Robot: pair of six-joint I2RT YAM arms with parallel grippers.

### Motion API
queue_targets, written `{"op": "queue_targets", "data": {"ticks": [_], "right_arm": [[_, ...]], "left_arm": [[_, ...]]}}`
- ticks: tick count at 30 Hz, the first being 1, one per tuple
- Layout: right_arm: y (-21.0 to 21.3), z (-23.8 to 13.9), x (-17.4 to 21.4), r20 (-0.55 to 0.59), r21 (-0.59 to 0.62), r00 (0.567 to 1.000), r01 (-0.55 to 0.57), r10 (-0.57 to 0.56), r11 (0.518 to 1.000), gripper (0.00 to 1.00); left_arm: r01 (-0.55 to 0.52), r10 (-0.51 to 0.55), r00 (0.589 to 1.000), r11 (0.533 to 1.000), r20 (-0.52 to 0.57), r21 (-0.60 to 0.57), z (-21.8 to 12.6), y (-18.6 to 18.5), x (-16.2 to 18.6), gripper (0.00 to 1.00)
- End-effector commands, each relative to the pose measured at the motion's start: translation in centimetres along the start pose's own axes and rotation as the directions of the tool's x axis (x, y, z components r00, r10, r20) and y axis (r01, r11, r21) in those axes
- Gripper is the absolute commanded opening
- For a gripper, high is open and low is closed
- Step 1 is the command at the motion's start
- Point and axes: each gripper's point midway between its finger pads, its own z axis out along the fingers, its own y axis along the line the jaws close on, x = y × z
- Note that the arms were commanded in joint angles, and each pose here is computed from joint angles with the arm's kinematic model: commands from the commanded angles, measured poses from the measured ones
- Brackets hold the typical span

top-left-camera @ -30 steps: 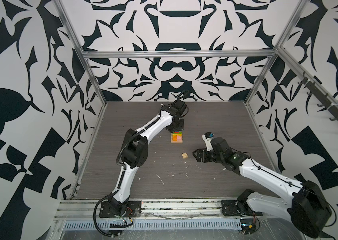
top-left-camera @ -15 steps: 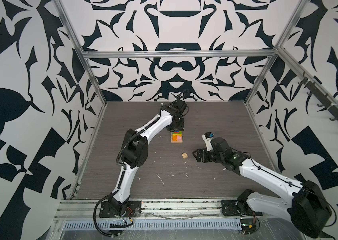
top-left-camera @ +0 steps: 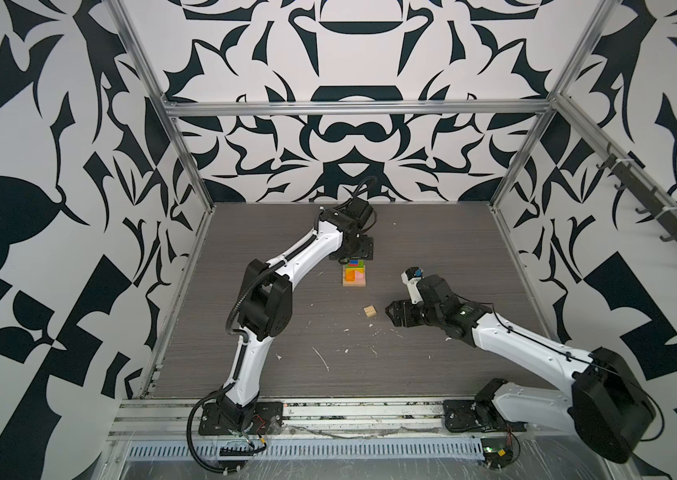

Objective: Build the wood block tower
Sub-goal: 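Open the left gripper and raise it while the right gripper reaches toward the wood cube, then grasp the small wood cube with the right gripper and lift it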

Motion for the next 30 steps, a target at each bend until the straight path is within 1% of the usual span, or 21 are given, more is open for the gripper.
{"op": "queue_targets", "data": {"ticks": [1, 5, 8, 10, 17, 22, 28, 30], "right_arm": [[1.4, -0.3, -2.1, 0.04, 0.005, 0.997, 0.061, -0.061, 0.998, 0.82], [2.3, 0.5, -2.0, 0.009, 0.032, 0.993, 0.119, -0.12, 0.992, 0.8], [2.9, 1.1, -1.9, -0.015, 0.055, 0.987, 0.163, -0.163, 0.985, 0.8], [3.2, 1.5, -1.9, -0.028, 0.072, 0.982, 0.187, -0.186, 0.98, 0.79], [4.2, 2.9, -2.2, -0.063, 0.082, 0.974, 0.223, -0.218, 0.971, 0.75], [4.7, 4.0, -2.3, -0.092, 0.096, 0.967, 0.246, -0.237, 0.965, 0.71], [5.2, 5.3, -2.2, -0.118, 0.094, 0.961, 0.262, -0.251, 0.96, 0.67], [5.1, 5.7, -2.1, -0.128, 0.099, 0.96, 0.263, -0.25, 0.96, 0.64]], "left_arm": [[0.006, -0.008, 0.998, 0.999, 0.065, 0.039, -3.2, -0.2, -0.8, 1.0], [0.006, -0.011, 0.996, 0.998, 0.09, 0.054, -4.3, 0.0, -0.6, 0.99], [0.005, -0.009, 0.996, 0.999, 0.09, 0.05, -4.9, 0.5, 0.2, 1.0], [0.006, -0.013, 0.992, 0.998, 0.123, 0.056, -5.5, 0.8, 0.2, 1.0], [0.041, -0.049, 0.986, 0.998, 0.161, 0.051, -7.6, 3.5, 2.1, 1.0], [0.079, -0.083, 0.982, 0.996, 0.169, 0.03, -8.2, 5.9, 3.6, 1.0], [0.109, -0.114, 0.982, 0.993, 0.152, 0.04, -8.6, 7.8, 5.6, 1.0], [0.116, -0.121, 0.981, 0.992, 0.153, 0.039, -8.7, 8.3, 6.1, 1.0]]}}
